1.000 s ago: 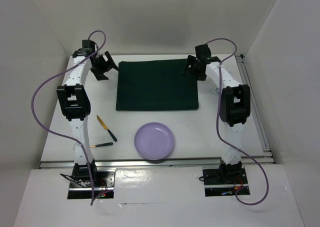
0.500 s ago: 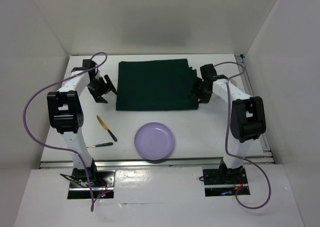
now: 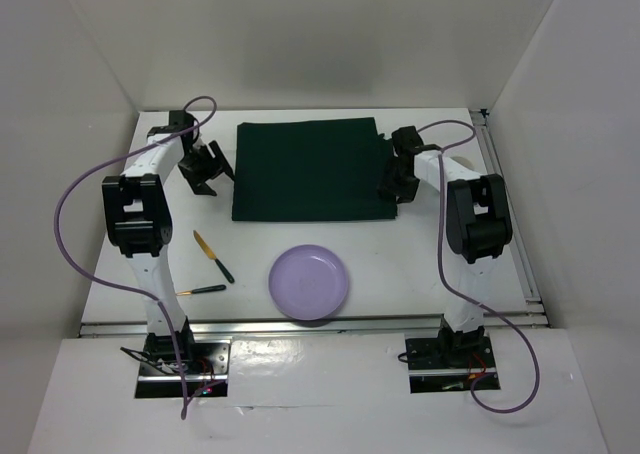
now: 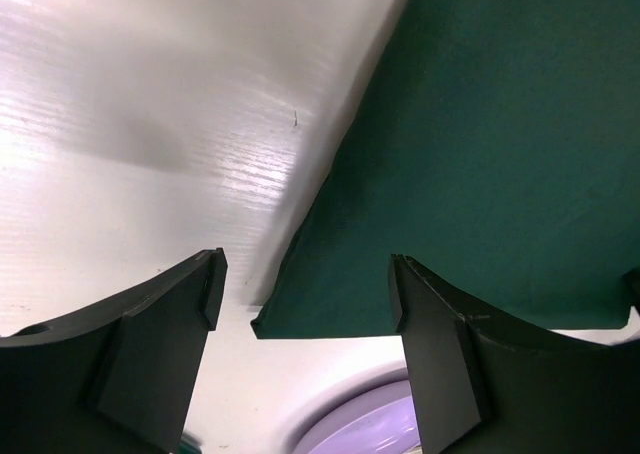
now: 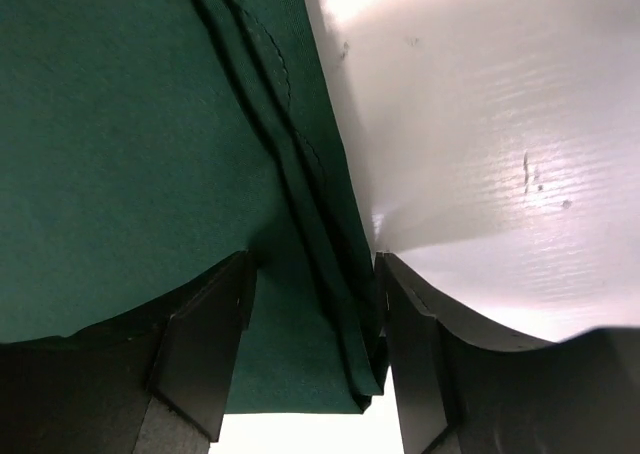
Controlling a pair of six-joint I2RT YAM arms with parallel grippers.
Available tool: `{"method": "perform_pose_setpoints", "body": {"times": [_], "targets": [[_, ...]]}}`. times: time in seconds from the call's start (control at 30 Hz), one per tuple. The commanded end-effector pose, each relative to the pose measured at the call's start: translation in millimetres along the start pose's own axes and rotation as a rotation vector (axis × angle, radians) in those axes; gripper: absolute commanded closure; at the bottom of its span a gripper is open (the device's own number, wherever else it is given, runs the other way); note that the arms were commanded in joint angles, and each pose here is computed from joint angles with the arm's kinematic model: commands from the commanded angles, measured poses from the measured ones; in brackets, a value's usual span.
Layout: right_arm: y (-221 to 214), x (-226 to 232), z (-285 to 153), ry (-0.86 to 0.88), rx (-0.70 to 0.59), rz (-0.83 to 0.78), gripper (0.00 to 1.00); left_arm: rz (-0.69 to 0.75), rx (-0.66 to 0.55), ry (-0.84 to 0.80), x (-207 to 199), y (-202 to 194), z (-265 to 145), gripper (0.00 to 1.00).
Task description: Set the dinner table for one person
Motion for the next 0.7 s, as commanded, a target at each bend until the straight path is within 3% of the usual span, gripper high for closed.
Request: {"method": "perform_pose_setpoints", "body": {"times": [0.0, 0.17, 0.33, 0.43, 0.47, 0.67], "targets": [[29, 1, -7, -0.010, -0.087, -0.021, 0.38, 0.032, 0.001, 0.013, -1, 2, 0, 0.17], [35, -5, -8, -0.074, -0.123, -0.034, 0.26, 0.029, 0.009, 0.020, 2, -1, 2, 0.17], [43, -6, -19, -0.119, -0.199, -0.052, 0.26, 0.029, 0.003, 0.027, 3, 0, 2, 0.17], [43, 4, -14, -0.058, -0.184, -0.082, 0.35, 0.029, 0.003, 0.027, 3, 0, 2, 0.17], [44, 7, -12, -0.039, -0.176, -0.084, 0.42, 0.029, 0.003, 0.027, 3, 0, 2, 0.17], [38, 19, -3, 0.015, -0.146, -0.120, 0.49, 0.027, 0.010, 0.032, 5, -2, 4, 0.17]]}}
Point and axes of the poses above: each gripper's point midway between its finger pads, its own z axis out along the fingers, its own x axis along the line the jaws close on, y = z × x, the point moved 3 cm from there along -z, back along the fingers, and after that the axes turned 9 degrees about -z, right-handed, at the moved point
